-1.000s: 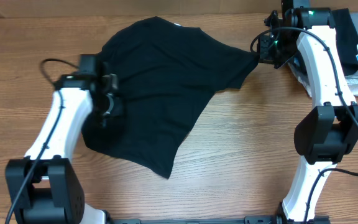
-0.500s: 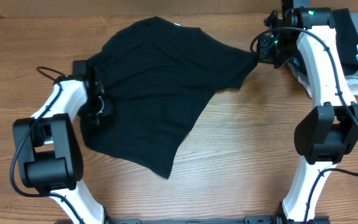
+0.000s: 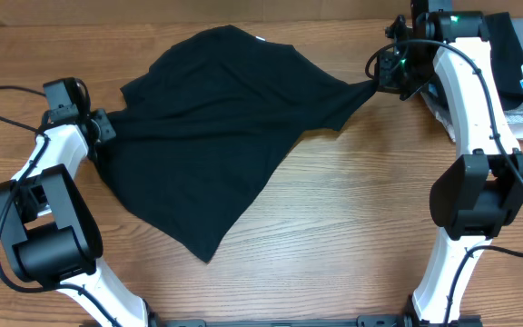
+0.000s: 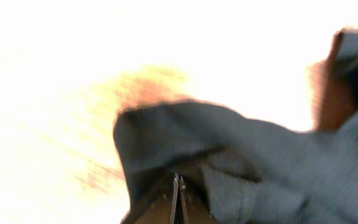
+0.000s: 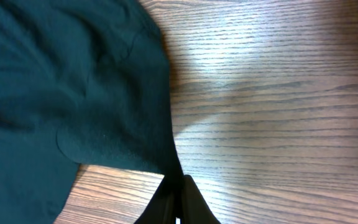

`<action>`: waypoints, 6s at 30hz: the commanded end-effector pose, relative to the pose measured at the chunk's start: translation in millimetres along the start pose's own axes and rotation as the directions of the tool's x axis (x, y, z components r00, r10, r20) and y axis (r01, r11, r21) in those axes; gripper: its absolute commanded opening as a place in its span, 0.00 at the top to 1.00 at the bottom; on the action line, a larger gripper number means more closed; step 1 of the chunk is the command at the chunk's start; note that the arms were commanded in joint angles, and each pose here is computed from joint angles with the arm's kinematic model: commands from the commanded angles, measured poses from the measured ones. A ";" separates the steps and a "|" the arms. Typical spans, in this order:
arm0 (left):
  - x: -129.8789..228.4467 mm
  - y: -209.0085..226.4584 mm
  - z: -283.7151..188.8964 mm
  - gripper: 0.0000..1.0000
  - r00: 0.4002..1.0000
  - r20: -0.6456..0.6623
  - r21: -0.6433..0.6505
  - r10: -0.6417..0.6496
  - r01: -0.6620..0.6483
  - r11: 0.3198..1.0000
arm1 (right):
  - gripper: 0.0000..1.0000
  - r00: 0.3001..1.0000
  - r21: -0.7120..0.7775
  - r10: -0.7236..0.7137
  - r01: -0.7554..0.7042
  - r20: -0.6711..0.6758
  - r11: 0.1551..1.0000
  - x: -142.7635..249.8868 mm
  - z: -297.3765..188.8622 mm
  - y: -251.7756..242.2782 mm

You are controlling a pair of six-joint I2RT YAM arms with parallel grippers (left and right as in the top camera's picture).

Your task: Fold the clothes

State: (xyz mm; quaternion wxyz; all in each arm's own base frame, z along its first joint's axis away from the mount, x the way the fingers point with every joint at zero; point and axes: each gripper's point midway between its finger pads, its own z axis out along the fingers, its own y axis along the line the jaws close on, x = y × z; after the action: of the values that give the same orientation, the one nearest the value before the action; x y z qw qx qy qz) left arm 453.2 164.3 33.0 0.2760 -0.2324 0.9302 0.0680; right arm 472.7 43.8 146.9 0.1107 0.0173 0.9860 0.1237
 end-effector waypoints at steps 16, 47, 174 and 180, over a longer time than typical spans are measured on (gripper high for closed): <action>9.0 -97.1 -141.4 0.54 0.906 -0.356 0.404 0.228 -0.071 0.912 | 0.96 1.000 -0.002 0.002 -0.002 0.026 1.000 -5.1 -9.6 -0.5; 307.2 -140.3 -247.1 0.52 0.459 -0.642 0.384 0.614 -0.501 0.776 | 0.90 0.998 -0.053 -0.012 0.015 0.056 0.998 -12.7 -10.1 9.1; 120.9 -122.2 -198.8 0.96 0.829 -0.397 0.272 0.395 -0.305 0.913 | 0.96 0.991 -0.093 0.097 -0.106 -0.095 0.990 47.8 79.6 -16.1; 36.8 -122.0 -248.6 0.96 0.905 -0.191 0.206 0.380 -0.342 0.917 | 0.96 0.993 -0.115 0.073 -0.063 0.089 0.991 0.9 -27.2 2.1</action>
State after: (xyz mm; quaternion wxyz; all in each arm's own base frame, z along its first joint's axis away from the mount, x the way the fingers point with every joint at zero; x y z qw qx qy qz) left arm 339.5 -37.1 165.6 0.0882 -0.0463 0.9948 -0.0197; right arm 444.0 43.9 76.0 0.0434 0.0631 0.9828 0.1680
